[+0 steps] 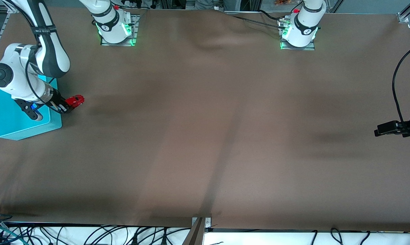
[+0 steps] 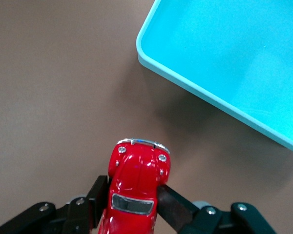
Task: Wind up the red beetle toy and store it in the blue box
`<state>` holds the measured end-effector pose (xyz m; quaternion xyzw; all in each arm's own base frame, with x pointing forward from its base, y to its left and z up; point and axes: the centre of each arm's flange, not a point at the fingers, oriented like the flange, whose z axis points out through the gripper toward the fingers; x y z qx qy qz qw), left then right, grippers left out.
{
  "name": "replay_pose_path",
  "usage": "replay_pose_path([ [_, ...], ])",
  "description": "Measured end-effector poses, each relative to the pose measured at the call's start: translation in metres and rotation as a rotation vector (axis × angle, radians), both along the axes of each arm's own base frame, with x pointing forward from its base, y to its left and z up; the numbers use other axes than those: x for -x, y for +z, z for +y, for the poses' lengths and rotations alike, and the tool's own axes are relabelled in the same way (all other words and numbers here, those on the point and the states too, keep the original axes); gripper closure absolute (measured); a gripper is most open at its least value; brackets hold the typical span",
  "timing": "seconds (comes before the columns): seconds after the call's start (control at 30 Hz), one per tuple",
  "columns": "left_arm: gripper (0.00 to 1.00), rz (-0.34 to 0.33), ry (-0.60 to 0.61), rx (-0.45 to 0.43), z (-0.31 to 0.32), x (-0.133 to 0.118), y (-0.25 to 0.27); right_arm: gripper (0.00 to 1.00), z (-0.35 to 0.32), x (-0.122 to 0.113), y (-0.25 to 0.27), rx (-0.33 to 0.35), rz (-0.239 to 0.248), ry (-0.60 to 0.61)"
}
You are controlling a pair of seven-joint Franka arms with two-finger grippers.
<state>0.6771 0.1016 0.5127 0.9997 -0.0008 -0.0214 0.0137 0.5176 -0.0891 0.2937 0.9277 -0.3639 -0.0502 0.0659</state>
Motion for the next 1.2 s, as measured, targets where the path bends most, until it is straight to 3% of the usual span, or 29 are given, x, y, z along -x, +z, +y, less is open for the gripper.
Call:
replay_pose_path([
  [0.37, 0.00, 0.000, 0.000, 0.000, 0.000, 0.000, 0.000, 0.50, -0.021, 0.005, 0.035, -0.044, 0.083, 0.213],
  [1.2, 0.00, 0.000, 0.000, 0.000, 0.000, 0.000, 0.000, 0.50, -0.155, 0.046, 0.057, -0.137, 0.100, 0.641],
])
